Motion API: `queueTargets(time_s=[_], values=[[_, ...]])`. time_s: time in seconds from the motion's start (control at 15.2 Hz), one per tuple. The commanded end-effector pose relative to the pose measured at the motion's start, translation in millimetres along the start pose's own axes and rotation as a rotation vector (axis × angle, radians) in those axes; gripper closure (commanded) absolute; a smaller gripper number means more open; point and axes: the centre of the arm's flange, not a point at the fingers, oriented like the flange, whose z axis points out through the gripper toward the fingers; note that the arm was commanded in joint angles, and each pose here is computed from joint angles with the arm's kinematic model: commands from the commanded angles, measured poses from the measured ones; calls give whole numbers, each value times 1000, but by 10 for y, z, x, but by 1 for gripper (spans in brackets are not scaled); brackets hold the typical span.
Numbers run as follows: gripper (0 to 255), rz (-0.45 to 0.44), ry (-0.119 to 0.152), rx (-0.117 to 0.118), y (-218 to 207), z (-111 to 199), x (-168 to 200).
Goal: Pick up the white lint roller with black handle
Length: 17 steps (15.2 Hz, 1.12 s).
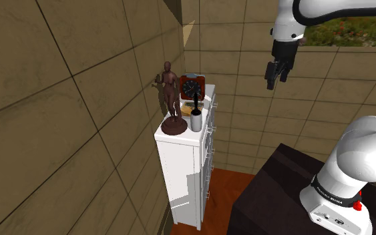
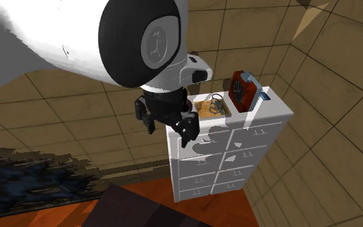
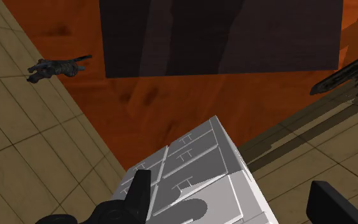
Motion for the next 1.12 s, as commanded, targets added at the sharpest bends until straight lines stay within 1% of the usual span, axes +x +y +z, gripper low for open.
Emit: queueTargets(time_s=[0.0, 1.06], values=[[0, 0, 0, 0, 0, 0, 0], [0, 134, 78, -88, -962, 1071, 1518]])
